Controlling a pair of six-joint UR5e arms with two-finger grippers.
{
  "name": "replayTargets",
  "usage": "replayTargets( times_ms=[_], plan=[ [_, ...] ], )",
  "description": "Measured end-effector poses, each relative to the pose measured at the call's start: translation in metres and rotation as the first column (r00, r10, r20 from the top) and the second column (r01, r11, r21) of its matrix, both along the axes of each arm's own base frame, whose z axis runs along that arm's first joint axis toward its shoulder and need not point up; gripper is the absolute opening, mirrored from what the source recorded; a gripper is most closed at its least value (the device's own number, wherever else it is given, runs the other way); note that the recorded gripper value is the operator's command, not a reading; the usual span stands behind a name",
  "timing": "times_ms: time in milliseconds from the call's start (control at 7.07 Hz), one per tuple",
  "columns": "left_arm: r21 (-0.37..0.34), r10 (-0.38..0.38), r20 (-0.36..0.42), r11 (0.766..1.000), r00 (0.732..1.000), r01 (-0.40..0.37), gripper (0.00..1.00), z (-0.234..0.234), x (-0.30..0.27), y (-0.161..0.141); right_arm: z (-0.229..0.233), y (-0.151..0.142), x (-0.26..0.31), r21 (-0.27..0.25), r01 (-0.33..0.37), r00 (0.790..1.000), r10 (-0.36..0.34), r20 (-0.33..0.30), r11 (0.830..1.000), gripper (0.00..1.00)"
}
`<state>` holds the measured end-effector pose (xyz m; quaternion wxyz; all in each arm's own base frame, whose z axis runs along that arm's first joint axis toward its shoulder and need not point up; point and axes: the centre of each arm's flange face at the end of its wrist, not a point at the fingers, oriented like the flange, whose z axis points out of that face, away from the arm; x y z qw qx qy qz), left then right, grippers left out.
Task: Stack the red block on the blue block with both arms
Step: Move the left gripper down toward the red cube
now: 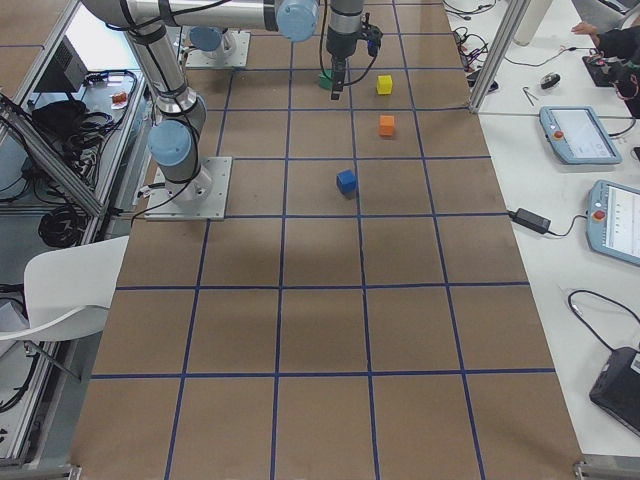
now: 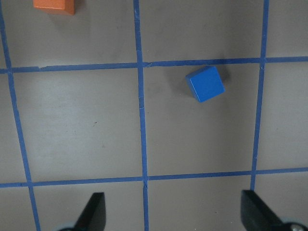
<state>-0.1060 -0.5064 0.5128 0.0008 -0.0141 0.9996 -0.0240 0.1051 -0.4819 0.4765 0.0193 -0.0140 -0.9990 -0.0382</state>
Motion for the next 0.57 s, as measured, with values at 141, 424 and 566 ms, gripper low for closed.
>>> replayTargets(
  times_ms=[141,424,566],
  plan=[
    [0.0,0.014,-0.004,1.0,1.0,-0.014,1.0,0.0,0.0,0.0,0.0,0.0,0.0,0.0,0.0,1.0,0.0,0.0,1.0,1.0],
    [0.014,0.016,-0.002,1.0,1.0,-0.016,1.0,-0.003,-0.002,0.006,-0.002,0.0,0.0,0.001,0.0,1.0,0.0,0.0,1.0,1.0],
    [0.035,-0.034,0.013,0.999,0.999,0.033,1.0,-0.014,0.004,0.008,-0.002,0.0,0.0,0.0,0.0,1.0,0.0,0.0,1.0,1.0]
  ],
)
